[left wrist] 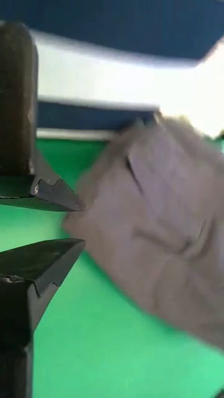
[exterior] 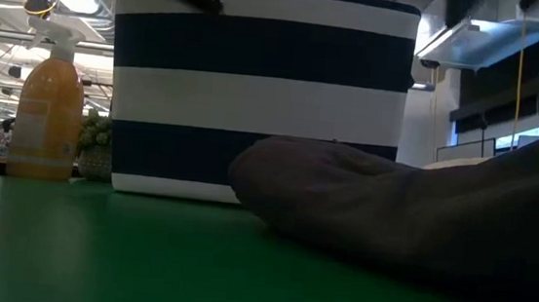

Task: Fold laundry
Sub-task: Put the black shorts into the laundry bin

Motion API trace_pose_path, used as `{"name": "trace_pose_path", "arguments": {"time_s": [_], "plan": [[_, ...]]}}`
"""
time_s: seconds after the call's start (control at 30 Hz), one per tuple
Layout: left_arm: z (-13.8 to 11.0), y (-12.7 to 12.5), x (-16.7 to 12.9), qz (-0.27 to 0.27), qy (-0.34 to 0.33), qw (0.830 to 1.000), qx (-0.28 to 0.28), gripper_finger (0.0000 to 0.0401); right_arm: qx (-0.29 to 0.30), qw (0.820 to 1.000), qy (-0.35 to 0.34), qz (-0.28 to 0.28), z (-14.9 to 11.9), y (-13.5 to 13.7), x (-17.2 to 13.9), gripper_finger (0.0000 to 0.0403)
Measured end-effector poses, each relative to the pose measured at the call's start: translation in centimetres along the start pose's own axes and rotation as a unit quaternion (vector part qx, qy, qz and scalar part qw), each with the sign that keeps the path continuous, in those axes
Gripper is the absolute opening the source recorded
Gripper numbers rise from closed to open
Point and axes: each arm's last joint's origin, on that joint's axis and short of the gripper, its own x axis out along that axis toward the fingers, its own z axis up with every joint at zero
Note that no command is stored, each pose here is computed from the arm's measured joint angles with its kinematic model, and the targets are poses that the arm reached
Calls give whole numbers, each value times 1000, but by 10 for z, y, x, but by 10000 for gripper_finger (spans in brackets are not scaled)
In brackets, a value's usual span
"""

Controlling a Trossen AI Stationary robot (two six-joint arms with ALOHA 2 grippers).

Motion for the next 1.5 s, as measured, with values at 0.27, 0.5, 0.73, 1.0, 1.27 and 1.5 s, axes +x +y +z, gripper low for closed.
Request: {"name": "trace_pose_path", "arguments": {"time_s": [0.27, 0.5, 0.73, 1.0, 1.27, 1.5], "plan": [[-15, -37, 57, -21, 8, 989, 148, 78, 60, 998, 17, 4, -35, 3, 51, 205], [-21, -41, 76, -25, 10, 979, 204, 122, 81, 995, 51, -3, -58, -8, 83, 205], [-21, -33, 82, -20, 17, 965, 261, 199, 119, 991, 61, 19, -67, -29, 97, 205], [-21, -28, 84, -6, 20, 911, 412, 257, 152, 986, 40, 56, -75, -45, 113, 205], [-27, -26, 100, -23, 29, 882, 469, 277, 157, 986, 13, 59, -77, -49, 120, 205], [-39, -30, 123, -15, 44, 870, 491, 278, 157, 986, -14, 58, -71, -50, 121, 205]]}}
